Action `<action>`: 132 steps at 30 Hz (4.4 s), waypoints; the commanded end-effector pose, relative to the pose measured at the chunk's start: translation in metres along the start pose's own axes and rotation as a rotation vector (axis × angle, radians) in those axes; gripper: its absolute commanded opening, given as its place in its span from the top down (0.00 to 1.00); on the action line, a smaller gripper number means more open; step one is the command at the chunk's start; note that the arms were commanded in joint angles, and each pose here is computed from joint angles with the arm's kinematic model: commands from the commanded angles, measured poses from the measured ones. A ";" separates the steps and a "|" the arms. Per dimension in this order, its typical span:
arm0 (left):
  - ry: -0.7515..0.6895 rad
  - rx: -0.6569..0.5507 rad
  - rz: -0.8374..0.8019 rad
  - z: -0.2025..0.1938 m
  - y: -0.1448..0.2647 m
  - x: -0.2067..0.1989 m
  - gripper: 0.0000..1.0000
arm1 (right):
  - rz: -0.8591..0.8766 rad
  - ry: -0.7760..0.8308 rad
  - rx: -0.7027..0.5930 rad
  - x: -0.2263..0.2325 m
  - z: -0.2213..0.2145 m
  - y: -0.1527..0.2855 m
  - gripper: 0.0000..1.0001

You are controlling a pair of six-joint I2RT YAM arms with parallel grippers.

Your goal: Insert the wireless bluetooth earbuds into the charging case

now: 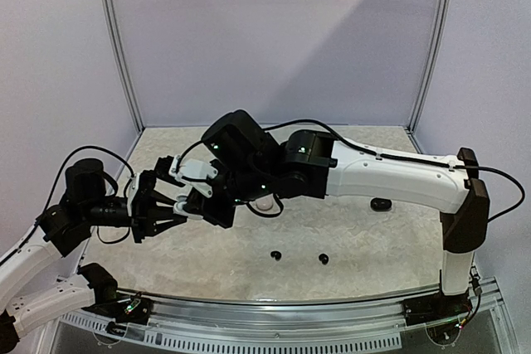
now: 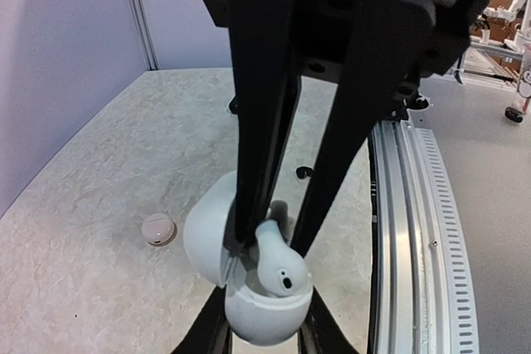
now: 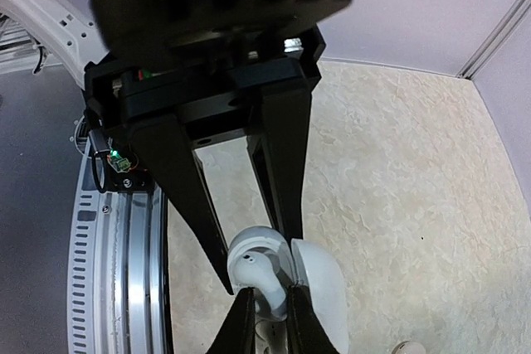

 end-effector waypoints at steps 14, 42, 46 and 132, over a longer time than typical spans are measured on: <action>0.018 -0.159 0.060 0.047 0.006 0.016 1.00 | 0.047 -0.021 0.110 0.005 -0.028 -0.025 1.00; -0.045 -0.098 0.057 0.039 0.003 0.012 1.00 | -0.057 -0.015 0.205 -0.007 -0.035 -0.033 0.87; -0.043 -0.093 0.034 0.035 0.002 0.009 1.00 | -0.042 -0.012 0.174 -0.005 -0.027 -0.029 0.84; 0.062 -0.196 0.011 0.038 -0.024 0.029 1.00 | 0.172 -0.033 -0.007 -0.039 0.000 0.022 0.84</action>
Point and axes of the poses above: each gripper's point midway between its finger pads, its own y axis back along the fingers, its own x axis along the line the jaws close on, z = x × y, the point moved 5 cm from there along y, back along the fingers, and after that the axes turned 13 degrees about -y, right-handed, at the moved point
